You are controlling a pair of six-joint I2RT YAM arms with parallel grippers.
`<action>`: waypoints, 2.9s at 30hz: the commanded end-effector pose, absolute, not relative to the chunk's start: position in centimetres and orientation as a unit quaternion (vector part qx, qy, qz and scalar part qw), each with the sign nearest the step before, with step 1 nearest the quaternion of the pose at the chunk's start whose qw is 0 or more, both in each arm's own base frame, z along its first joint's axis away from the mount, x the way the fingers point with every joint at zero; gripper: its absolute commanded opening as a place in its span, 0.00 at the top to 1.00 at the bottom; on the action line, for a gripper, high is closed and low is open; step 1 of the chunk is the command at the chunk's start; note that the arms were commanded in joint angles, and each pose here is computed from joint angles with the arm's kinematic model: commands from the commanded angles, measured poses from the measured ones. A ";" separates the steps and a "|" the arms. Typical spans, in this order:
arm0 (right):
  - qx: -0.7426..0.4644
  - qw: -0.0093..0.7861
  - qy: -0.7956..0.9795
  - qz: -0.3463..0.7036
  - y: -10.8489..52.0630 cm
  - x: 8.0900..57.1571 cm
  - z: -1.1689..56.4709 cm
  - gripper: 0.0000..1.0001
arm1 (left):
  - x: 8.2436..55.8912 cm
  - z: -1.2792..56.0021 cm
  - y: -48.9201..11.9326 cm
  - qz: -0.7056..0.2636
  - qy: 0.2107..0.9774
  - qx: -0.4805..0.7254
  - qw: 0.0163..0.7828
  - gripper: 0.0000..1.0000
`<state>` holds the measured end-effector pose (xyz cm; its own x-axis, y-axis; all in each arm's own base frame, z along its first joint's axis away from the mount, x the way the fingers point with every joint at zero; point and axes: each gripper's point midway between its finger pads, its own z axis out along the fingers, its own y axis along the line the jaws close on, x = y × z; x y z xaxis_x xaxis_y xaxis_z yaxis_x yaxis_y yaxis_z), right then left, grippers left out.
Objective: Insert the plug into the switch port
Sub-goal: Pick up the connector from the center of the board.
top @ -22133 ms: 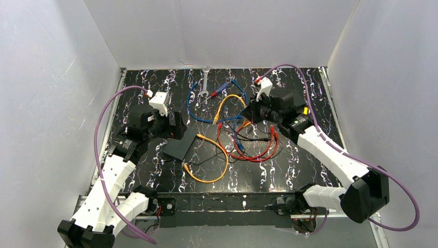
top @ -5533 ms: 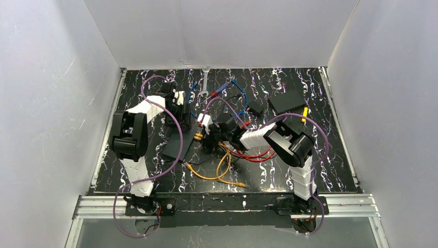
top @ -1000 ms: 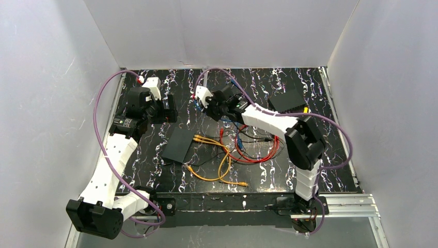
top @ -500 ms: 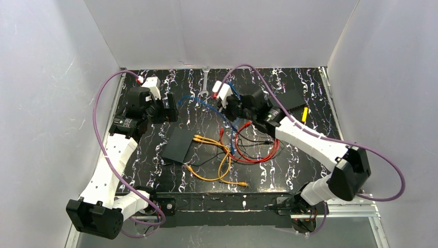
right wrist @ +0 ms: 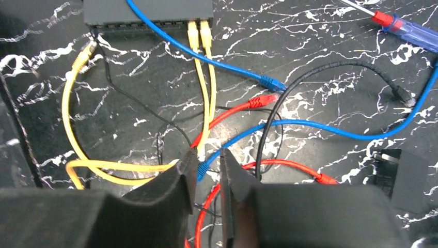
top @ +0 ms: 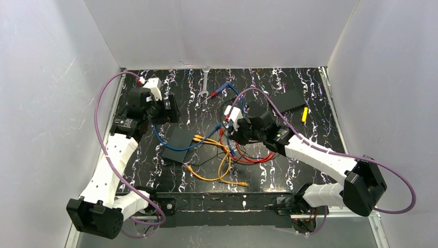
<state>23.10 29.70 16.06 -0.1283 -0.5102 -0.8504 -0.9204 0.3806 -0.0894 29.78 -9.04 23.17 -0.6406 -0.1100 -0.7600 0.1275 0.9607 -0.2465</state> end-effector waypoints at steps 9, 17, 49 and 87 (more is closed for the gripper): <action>-0.426 0.450 0.735 0.277 35.0 27.5 17.1 0.50 | 30.3 22.2 -6.4 -0.076 0.903 -0.040 0.421 0.01; -0.274 0.436 0.831 0.210 37.3 30.5 13.0 0.44 | 30.4 22.5 -5.0 -0.048 0.900 -0.073 0.428 0.01; 0.053 0.430 0.901 0.036 37.8 33.2 3.7 0.49 | 30.3 22.9 -4.4 -0.037 0.896 -0.087 0.433 0.01; 0.025 0.597 0.795 0.105 35.3 33.6 21.0 0.99 | 30.3 22.9 -4.2 -0.035 0.895 -0.089 0.436 0.01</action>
<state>32.83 38.42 17.76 -0.3656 0.1104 -0.9242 -0.1179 0.9794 0.1637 30.49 -4.68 22.06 -0.6248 -0.1800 -0.7597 -0.1134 0.9837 -0.1398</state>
